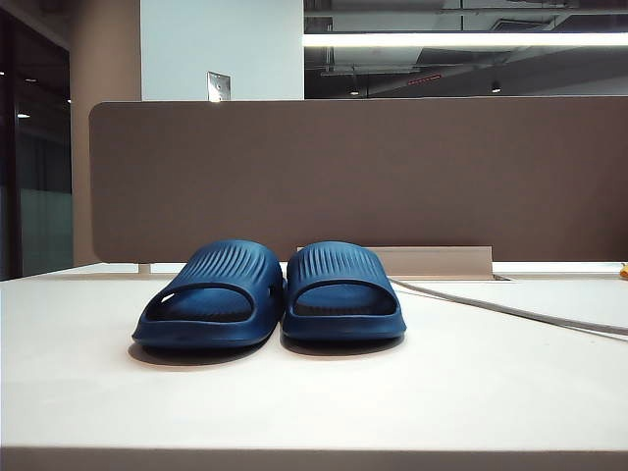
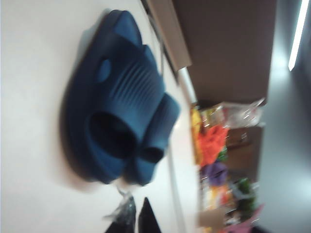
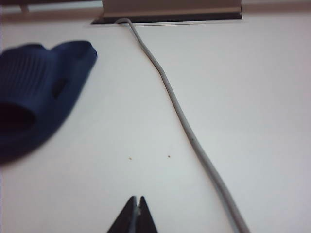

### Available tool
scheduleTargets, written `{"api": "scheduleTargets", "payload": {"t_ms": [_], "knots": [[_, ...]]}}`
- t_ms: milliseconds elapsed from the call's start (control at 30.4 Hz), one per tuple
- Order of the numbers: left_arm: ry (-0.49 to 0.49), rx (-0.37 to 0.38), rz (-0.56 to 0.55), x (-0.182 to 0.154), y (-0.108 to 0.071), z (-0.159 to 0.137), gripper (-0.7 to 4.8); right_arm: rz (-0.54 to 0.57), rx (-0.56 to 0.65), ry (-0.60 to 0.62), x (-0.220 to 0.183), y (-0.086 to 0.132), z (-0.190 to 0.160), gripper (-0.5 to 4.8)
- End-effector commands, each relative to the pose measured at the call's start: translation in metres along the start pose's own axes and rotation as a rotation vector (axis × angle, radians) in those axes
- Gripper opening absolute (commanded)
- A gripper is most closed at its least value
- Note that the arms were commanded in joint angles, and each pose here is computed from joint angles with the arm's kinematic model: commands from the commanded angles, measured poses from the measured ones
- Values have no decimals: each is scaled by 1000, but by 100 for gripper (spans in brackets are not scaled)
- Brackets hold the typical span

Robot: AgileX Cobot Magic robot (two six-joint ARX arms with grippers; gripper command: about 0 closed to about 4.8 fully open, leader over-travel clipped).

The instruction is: Interlock the pair of blue slippers on the table with their fronts facing up.

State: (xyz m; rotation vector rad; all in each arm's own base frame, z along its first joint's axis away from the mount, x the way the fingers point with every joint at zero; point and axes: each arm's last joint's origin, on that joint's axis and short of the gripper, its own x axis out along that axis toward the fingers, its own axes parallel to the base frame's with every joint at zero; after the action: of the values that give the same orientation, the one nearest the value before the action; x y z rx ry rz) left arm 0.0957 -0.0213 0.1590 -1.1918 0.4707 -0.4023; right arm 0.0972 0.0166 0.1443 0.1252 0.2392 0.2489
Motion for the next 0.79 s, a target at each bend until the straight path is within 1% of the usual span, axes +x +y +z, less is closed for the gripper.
{"api": "scheduleTargets", "payload": {"t_ms": [33, 99, 197, 395, 493, 658, 723, 789], "knots": [[-85, -67, -36, -4, -16, 6, -5, 10, 184, -28, 0, 1, 3, -1], [-120, -59, -47, -6, -23, 9, -5, 11, 231, -28, 0, 1, 3, -1], [-116, -52, -57, -7, -27, 9, -5, 24, 292, -23, 0, 1, 3, -1], [-26, -73, -34, -7, -22, 6, -5, 175, 328, 16, 0, 5, 3, -1], [-26, -66, -44, -7, -25, 6, -5, 237, 383, 35, -1, 7, 3, -1], [-24, 24, -57, -11, -37, 9, -5, 274, 462, 57, -1, 8, 3, -2], [5, 63, -51, -10, -42, 10, -5, 296, 493, 69, -1, 9, 3, -2], [61, 108, -49, -8, -46, 11, -5, 358, 512, 86, -2, 11, 4, -3]]}}
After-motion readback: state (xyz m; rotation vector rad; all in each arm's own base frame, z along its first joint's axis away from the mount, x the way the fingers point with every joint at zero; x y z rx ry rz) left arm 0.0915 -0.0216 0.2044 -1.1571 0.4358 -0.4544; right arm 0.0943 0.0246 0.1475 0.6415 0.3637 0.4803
